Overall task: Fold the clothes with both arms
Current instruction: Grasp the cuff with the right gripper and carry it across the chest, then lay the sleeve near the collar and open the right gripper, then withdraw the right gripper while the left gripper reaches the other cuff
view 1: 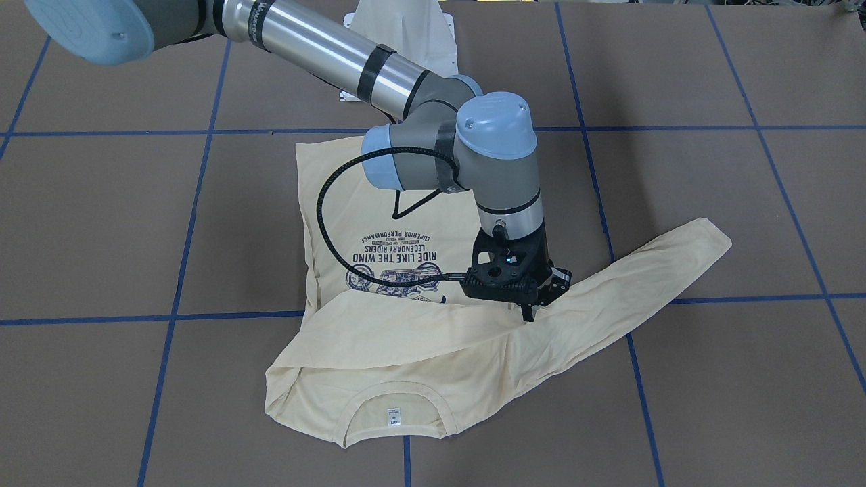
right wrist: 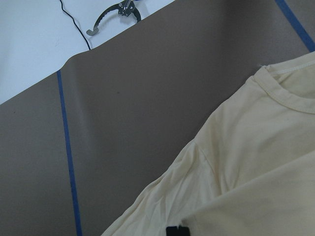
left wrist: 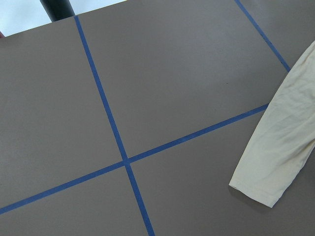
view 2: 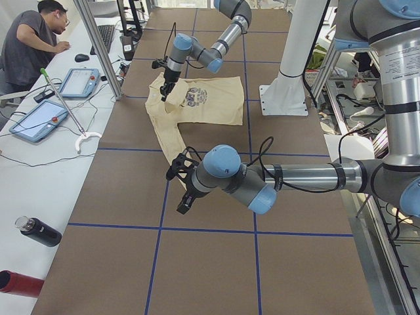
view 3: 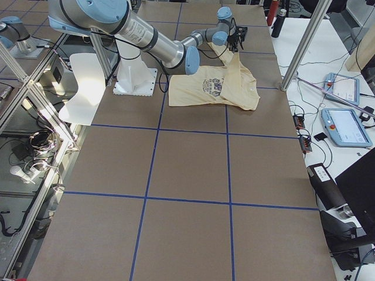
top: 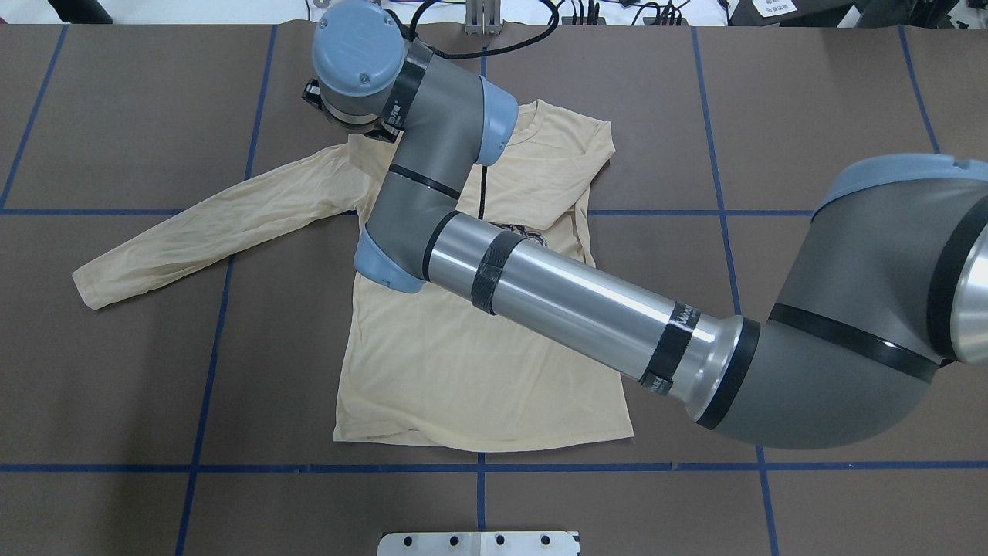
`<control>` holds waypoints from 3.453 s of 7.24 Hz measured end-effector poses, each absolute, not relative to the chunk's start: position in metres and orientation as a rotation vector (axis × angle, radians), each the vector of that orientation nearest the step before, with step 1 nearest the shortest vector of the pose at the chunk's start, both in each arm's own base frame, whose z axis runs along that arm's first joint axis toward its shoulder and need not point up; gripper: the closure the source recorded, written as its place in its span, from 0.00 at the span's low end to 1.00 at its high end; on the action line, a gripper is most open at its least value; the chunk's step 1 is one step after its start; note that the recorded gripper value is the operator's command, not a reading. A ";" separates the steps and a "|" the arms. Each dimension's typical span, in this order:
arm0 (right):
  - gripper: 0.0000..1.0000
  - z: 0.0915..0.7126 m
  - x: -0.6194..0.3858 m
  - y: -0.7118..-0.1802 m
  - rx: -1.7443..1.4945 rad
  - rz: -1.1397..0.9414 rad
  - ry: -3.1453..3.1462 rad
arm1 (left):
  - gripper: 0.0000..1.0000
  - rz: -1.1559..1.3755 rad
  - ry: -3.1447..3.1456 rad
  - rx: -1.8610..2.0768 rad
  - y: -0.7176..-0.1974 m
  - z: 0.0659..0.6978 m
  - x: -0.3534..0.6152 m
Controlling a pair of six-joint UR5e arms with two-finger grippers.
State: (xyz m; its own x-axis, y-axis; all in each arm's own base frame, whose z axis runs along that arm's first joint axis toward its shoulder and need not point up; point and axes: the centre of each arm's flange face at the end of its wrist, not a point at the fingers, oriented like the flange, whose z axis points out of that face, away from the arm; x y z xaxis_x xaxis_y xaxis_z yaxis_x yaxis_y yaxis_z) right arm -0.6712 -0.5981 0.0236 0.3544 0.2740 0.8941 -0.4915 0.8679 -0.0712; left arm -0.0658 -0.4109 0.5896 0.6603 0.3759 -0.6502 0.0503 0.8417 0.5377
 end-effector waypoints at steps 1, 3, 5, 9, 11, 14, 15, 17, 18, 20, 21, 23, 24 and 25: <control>0.60 0.026 -0.681 -0.592 0.232 0.497 -1.105 | 0.00 0.195 0.838 0.555 -0.411 0.590 -0.066; 0.01 0.023 -0.690 -0.584 0.240 0.501 -1.112 | 0.00 0.187 0.843 0.544 -0.411 0.594 -0.066; 0.01 0.002 -0.692 -0.583 0.222 0.557 -1.136 | 0.00 0.142 0.868 0.514 -0.416 0.590 -0.059; 0.01 0.006 -0.634 -0.588 0.085 0.667 -1.128 | 0.00 0.088 0.951 0.389 -0.455 0.590 0.011; 0.01 0.090 -0.560 -0.572 0.034 0.622 -1.125 | 0.02 0.070 1.003 0.266 -0.474 0.614 0.081; 0.01 0.172 -0.485 -0.561 0.022 0.582 -1.110 | 0.27 0.115 1.020 0.156 -0.505 0.646 0.161; 0.01 0.184 -0.471 -0.554 0.033 0.568 -1.111 | 0.36 0.122 1.020 0.139 -0.507 0.652 0.172; 0.01 0.192 -0.465 -0.550 0.042 0.559 -1.108 | 0.45 0.135 1.020 0.112 -0.505 0.656 0.188; 0.01 0.192 -0.464 -0.550 0.044 0.559 -1.108 | 0.46 0.141 1.019 0.104 -0.503 0.657 0.192; 0.01 0.192 -0.464 -0.550 0.045 0.559 -1.109 | 0.74 0.144 1.018 0.098 -0.502 0.659 0.195; 0.01 0.193 -0.464 -0.550 0.045 0.559 -1.108 | 0.74 0.144 1.017 0.097 -0.502 0.660 0.195; 0.01 0.194 -0.464 -0.550 0.044 0.559 -1.106 | 1.00 0.143 1.016 0.095 -0.501 0.661 0.195; 0.01 0.193 -0.464 -0.549 0.044 0.558 -1.108 | 1.00 0.142 1.016 0.094 -0.501 0.661 0.195; 0.01 0.192 -0.464 -0.549 0.044 0.558 -1.111 | 1.00 0.142 1.019 0.093 -0.501 0.660 0.195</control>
